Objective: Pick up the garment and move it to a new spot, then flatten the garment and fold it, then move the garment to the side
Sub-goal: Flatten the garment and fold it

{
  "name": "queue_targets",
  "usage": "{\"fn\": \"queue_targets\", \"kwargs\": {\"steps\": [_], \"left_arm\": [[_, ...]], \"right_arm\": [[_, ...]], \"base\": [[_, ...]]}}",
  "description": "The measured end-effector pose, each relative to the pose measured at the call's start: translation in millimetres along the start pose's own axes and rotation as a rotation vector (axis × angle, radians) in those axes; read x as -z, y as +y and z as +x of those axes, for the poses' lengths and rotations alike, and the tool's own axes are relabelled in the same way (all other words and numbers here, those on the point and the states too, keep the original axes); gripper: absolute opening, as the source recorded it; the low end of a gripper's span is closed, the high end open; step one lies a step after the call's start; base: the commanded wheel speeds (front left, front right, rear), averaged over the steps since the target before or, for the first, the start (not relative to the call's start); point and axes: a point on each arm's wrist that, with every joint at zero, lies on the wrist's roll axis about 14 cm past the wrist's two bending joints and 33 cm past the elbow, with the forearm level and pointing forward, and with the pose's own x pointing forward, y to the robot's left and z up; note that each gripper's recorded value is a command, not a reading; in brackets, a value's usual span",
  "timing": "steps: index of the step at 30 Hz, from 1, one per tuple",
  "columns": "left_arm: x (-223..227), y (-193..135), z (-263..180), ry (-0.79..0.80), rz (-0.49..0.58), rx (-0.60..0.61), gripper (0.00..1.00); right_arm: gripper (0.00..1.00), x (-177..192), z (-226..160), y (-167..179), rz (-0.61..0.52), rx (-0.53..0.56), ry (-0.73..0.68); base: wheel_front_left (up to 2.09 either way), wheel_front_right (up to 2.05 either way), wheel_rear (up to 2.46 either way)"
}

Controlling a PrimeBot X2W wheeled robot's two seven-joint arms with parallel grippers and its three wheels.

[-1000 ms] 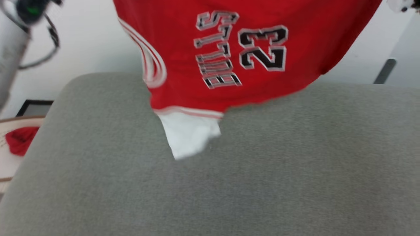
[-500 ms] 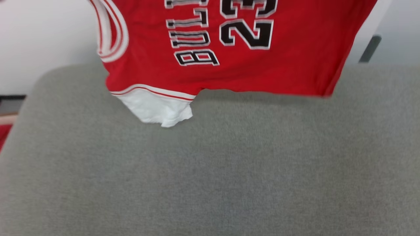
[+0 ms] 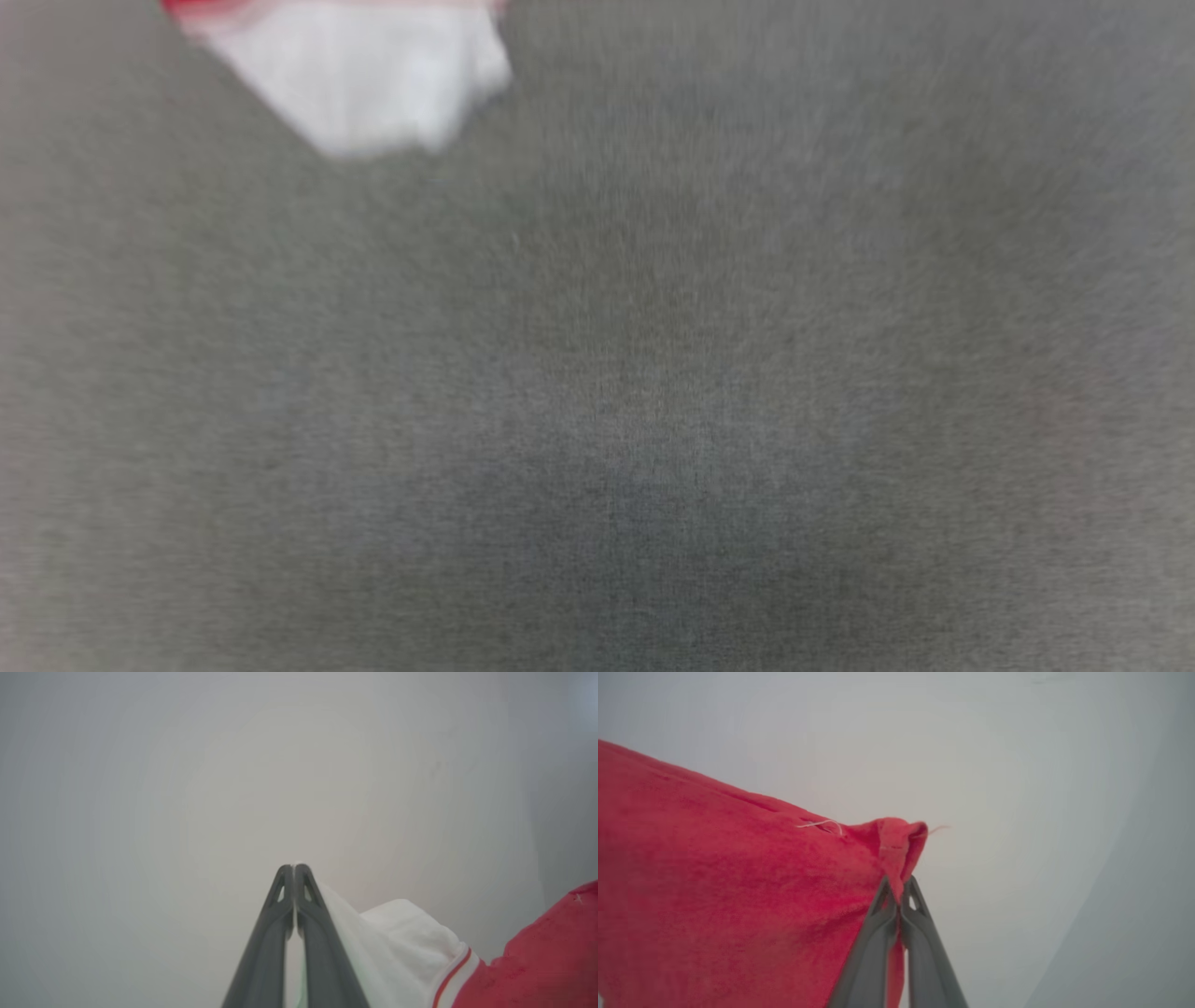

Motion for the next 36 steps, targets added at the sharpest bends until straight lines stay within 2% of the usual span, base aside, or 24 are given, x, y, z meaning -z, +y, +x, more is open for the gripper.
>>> {"fn": "queue_targets", "kwargs": {"steps": [6,11,17,21,24,29,36], "left_arm": [[52,-22,27,-0.070,-0.044,0.049,0.00],[133,-34,26,-0.015,-0.122,0.067,0.00],[266,-36,-14,0.174,-0.208,0.018,0.00],[335,-48,-53,0.313,-0.245,0.008,0.00],[361,-56,-77,0.386,-0.269,0.009,0.00],[362,-64,-102,0.455,-0.269,0.061,0.00],[354,-87,-170,0.644,-0.322,0.182,0.00]], "right_arm": [[0.00,75,23,-2,-0.053,0.022,0.049],[0.00,153,28,15,-0.067,-0.004,0.105],[0.00,281,-1,69,-0.005,-0.063,0.290],[0.00,333,-21,100,0.034,-0.094,0.378],[0.00,343,-24,116,0.056,-0.110,0.389],[0.00,320,-16,130,0.073,-0.139,0.339],[0.00,309,-51,134,0.106,-0.179,0.378]], "base": [[0.00,0.00,0.00],[0.00,0.00,0.00],[0.00,0.00,0.00],[0.00,0.00,0.00],[0.00,0.00,0.00],[0.00,0.00,0.00],[0.00,0.00,0.00]]}}
